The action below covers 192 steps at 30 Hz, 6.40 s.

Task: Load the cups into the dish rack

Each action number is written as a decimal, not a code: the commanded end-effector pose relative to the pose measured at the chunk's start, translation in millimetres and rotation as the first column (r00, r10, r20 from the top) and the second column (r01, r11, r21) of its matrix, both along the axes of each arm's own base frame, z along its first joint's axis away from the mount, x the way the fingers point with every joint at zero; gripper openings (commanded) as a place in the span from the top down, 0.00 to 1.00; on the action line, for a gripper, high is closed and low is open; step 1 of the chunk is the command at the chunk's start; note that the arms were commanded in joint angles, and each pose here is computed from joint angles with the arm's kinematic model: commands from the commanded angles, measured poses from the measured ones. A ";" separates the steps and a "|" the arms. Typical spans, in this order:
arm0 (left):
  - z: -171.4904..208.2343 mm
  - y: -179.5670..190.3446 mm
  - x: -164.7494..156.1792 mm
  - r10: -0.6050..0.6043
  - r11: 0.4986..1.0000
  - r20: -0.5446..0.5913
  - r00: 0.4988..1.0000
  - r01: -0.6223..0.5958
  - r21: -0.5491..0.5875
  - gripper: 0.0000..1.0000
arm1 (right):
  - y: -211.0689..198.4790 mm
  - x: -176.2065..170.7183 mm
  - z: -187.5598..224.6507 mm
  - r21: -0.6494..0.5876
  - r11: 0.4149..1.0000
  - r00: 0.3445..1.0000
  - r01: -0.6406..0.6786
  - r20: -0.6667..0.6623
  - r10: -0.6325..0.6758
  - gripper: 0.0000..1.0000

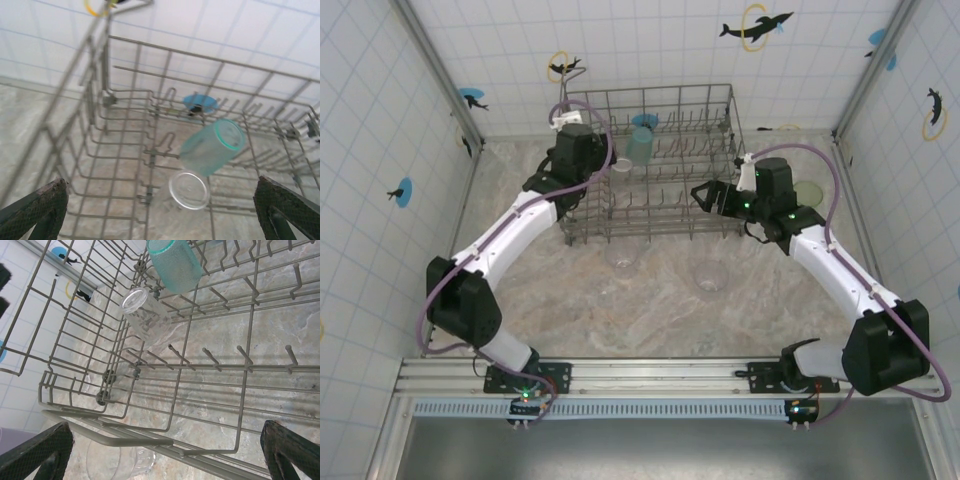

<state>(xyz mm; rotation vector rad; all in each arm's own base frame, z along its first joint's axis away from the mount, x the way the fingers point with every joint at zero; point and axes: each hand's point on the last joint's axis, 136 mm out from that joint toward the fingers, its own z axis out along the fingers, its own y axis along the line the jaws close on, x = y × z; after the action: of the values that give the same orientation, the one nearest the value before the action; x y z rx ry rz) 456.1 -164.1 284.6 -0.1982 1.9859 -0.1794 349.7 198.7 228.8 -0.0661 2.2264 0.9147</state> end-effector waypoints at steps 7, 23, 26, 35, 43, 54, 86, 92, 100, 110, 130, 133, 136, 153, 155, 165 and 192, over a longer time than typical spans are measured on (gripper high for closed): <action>5.3 69.3 -43.1 0.339 0.940 0.027 0.940 -0.338 -0.047 0.03 | -2.8 -8.4 6.1 0.000 1.000 1.000 -0.008 0.015 0.008 0.00; -11.4 119.6 -94.7 0.503 0.861 -0.052 0.863 -0.495 0.115 0.02 | 3.6 -15.2 -6.6 0.013 0.999 0.999 -0.050 -0.010 0.050 0.00; -11.5 129.7 -107.5 0.531 0.844 -0.038 0.846 -0.525 0.105 0.02 | 5.6 -15.8 -5.0 0.016 0.998 0.998 -0.057 -0.005 0.058 0.00; -9.4 166.5 -149.2 0.616 0.788 0.026 0.787 -0.616 -0.006 0.02 | 8.0 -21.8 -7.6 0.015 0.998 0.998 -0.067 -0.010 0.067 0.00; -19.6 209.8 -184.0 0.715 0.698 0.004 0.699 -0.715 0.037 0.02 | 9.9 -27.1 -9.9 0.020 0.997 0.998 -0.070 -0.003 0.070 0.00; -54.1 253.3 -211.8 0.807 0.587 -0.093 0.584 -0.810 0.010 0.03 | 14.2 -32.5 -18.7 0.027 0.995 0.995 -0.095 -0.020 0.096 0.00; -151.0 325.2 -225.3 0.804 0.423 -0.435 0.404 -0.904 -0.059 0.05 | 13.7 -32.3 -21.2 0.020 0.997 0.996 -0.080 -0.032 0.081 0.00; -161.5 326.8 -227.2 0.798 0.422 -0.456 0.393 -0.906 -0.043 0.18 | 12.5 -33.7 -23.1 0.015 0.997 0.996 -0.076 -0.036 0.077 0.00; -167.8 324.5 -220.3 0.776 0.437 -0.479 0.409 -0.898 -0.060 0.43 | 7.5 -30.1 -26.4 -0.012 0.999 0.998 -0.046 -0.033 0.045 0.00; -169.2 324.9 -223.3 0.777 0.446 -0.477 0.410 -0.894 -0.042 0.87 | 10.3 -29.7 -27.8 -0.008 0.999 0.998 -0.053 -0.037 0.053 0.00; -124.5 293.6 -168.9 0.594 0.651 -0.381 0.709 -0.702 -0.290 1.00 | 15.1 -28.5 -20.9 -0.008 0.998 0.998 -0.061 -0.030 0.060 0.00; -104.2 293.8 -160.4 0.578 0.692 -0.320 0.750 -0.659 -0.294 1.00 | 15.5 -29.6 -22.0 -0.013 0.998 0.998 -0.060 -0.033 0.060 0.00; -86.9 295.7 -156.3 0.579 0.707 -0.281 0.766 -0.643 -0.295 1.00 | 16.4 -30.9 -24.4 -0.015 0.998 0.998 -0.059 -0.038 0.058 0.00; -13.8 285.7 -117.2 0.491 0.773 -0.041 0.870 -0.457 -0.440 1.00 | 30.7 -34.7 -28.3 -0.038 0.997 0.996 -0.073 -0.057 0.070 0.00; -10.0 278.4 -113.7 0.455 0.787 -0.010 0.890 -0.407 -0.464 1.00 | 31.5 -35.8 -30.9 -0.042 0.996 0.996 -0.076 -0.059 0.073 0.00; 26.3 242.8 -110.5 0.280 0.841 0.237 0.930 -0.118 -0.529 1.00 | 32.2 -34.0 -36.8 -0.063 0.995 0.994 -0.084 -0.069 0.079 0.00; 69.5 172.4 -94.4 -0.034 0.772 0.427 0.903 0.295 -0.563 1.00 | 46.1 -23.2 -27.5 0.006 0.996 0.994 -0.088 -0.068 0.088 0.00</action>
<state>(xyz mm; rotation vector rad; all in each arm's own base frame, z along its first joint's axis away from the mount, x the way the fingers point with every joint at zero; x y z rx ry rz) 364.0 18.0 322.0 -0.4744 1.5418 -0.9064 317.1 243.3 201.8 -0.1608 2.2974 0.9954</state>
